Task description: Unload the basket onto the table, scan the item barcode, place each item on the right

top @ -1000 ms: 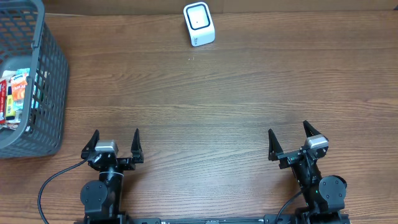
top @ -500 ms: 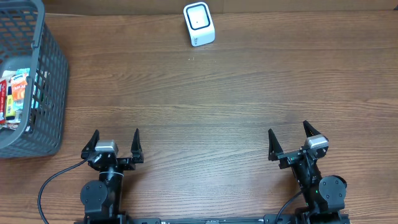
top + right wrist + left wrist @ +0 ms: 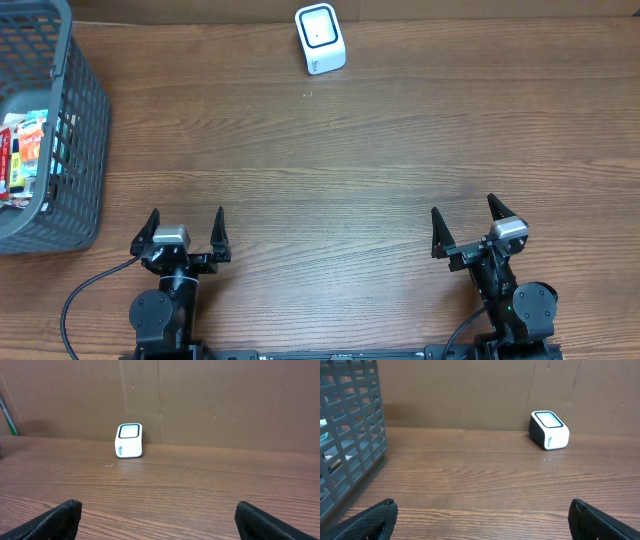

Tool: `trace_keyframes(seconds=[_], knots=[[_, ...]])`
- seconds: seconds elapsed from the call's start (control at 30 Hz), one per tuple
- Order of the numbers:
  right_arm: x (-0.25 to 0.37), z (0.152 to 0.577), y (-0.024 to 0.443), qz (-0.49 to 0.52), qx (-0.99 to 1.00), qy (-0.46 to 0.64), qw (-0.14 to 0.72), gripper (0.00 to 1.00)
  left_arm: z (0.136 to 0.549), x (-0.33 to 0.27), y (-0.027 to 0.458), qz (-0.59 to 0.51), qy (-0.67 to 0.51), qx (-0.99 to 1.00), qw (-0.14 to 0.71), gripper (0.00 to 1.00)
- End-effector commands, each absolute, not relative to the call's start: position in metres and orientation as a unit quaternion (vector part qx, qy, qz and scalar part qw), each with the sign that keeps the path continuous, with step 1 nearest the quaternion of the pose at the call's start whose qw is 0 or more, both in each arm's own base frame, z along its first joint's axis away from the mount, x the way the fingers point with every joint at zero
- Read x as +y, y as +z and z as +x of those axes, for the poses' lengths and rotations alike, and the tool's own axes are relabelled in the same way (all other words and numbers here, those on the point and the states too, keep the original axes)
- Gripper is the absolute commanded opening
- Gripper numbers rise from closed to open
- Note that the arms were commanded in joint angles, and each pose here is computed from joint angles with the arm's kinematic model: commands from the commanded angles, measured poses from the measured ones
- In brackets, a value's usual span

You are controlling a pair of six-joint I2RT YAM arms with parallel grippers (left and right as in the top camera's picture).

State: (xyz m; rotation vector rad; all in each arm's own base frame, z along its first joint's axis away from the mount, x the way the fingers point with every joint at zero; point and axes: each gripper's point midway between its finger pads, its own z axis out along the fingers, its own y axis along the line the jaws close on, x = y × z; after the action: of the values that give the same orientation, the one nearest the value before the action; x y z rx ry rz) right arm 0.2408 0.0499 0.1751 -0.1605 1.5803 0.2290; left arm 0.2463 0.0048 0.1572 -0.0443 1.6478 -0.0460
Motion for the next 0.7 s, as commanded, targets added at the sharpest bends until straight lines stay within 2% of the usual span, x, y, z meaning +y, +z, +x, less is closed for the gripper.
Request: trace_keyframes(seconds=[0.0,0.17,0.27,0.43,0.67], knots=[[0.048,0.241,0.173,-0.067,0.708,0.1,0.696,1.0,0.246,0.004,0.157,-0.015,-0.017,0.732,0.681,1.0],[0.048,0.241,0.173,-0.067,0.708,0.1,0.696,1.0,0.246,0.004,0.158,-0.015,-0.016,0.731,0.682,1.0],[0.048,0.241,0.173,-0.067,0.708,0.1,0.696,1.0,0.247,0.006,0.174,-0.016,-0.012,0.707,0.707,1.0],[0.048,0.241,0.173,-0.067,0.708,0.1,0.696,1.0,0.235,0.012,0.25,-0.002,0.033,0.589,0.808,0.99],[0.048,0.241,0.173,-0.067,0.708,0.1,0.696,1.0,0.175,0.008,0.361,0.026,0.098,0.398,0.912,1.0]])
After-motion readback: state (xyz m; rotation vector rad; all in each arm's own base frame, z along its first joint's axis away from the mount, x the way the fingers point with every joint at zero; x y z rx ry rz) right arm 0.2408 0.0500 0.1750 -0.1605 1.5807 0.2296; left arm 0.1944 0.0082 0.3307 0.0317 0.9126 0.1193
